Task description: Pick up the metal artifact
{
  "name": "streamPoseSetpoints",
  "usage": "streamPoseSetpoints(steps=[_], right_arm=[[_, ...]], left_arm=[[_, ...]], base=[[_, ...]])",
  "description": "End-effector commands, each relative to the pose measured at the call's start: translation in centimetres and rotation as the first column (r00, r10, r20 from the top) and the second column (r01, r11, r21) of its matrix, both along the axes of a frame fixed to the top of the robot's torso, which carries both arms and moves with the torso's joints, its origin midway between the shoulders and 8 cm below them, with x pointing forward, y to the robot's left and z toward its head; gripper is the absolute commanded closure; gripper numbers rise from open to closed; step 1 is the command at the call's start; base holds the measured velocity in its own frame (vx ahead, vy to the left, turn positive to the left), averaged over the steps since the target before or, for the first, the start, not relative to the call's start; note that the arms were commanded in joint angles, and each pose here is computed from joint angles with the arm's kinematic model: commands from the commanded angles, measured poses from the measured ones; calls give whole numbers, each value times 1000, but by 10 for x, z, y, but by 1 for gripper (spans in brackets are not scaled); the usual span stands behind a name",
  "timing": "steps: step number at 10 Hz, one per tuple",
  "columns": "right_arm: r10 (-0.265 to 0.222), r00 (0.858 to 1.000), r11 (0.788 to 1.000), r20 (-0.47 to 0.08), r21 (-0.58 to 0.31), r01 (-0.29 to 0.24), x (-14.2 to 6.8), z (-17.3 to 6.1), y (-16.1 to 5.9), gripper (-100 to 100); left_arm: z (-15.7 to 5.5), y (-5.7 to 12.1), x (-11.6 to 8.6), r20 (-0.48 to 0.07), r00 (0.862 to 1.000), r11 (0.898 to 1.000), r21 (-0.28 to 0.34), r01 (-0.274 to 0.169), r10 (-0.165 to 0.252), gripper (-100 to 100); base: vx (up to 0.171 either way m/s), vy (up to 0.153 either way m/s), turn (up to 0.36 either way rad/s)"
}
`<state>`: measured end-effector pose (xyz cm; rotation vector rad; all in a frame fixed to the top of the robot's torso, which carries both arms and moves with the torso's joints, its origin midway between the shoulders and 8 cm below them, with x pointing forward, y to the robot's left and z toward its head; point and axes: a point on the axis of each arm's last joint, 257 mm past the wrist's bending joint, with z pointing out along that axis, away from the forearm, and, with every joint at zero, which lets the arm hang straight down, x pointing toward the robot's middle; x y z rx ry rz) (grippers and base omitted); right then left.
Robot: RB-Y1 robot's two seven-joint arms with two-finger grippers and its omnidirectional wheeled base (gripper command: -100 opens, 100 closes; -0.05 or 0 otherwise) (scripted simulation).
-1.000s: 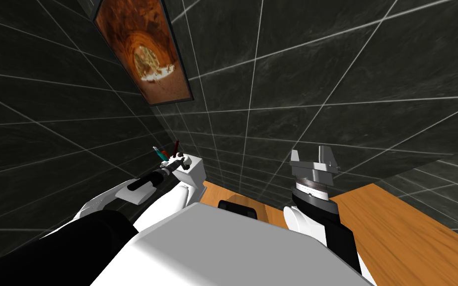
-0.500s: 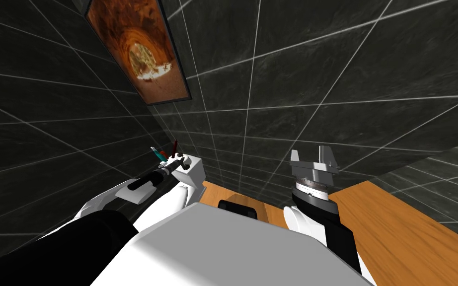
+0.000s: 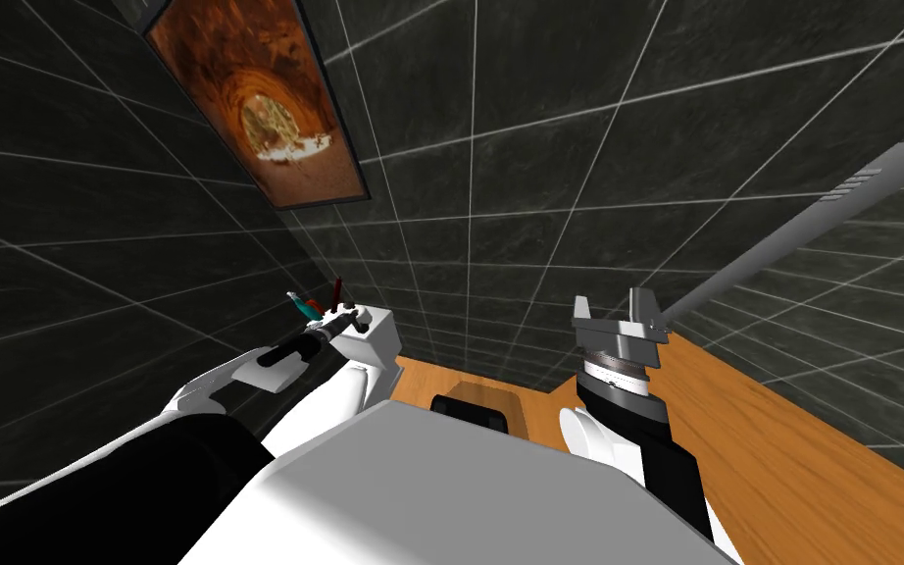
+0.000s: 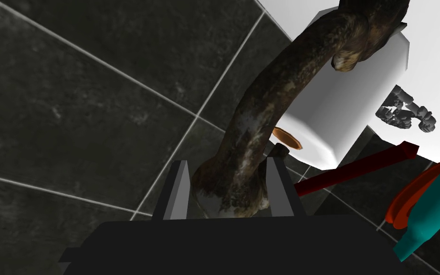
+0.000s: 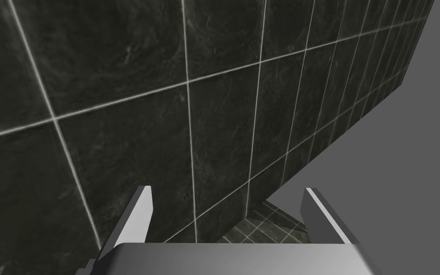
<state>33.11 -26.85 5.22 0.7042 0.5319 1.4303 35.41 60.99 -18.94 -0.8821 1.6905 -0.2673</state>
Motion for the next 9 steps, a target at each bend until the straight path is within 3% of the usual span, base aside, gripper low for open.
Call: streamPoseSetpoints(steps=[1,4,8,9], right_arm=[[0,1000,1000,0,0,0,0,0,0,0],[0,1000,1000,0,0,0,0,0,0,0],[0,1000,1000,0,0,0,0,0,0,0],[0,1000,1000,0,0,0,0,0,0,0]], left_arm=[[3,15,4,5,1000,1000,-5,-24,24,100],[0,36,0,-2,998,998,-2,-60,60,100],[6,75,1,5,992,992,1,-124,124,100],[8,70,2,7,994,994,0,-113,113,100]], base=[[-169,-78,-337],[-92,-49,-50],[-114,-42,-167],[-33,-27,2]])
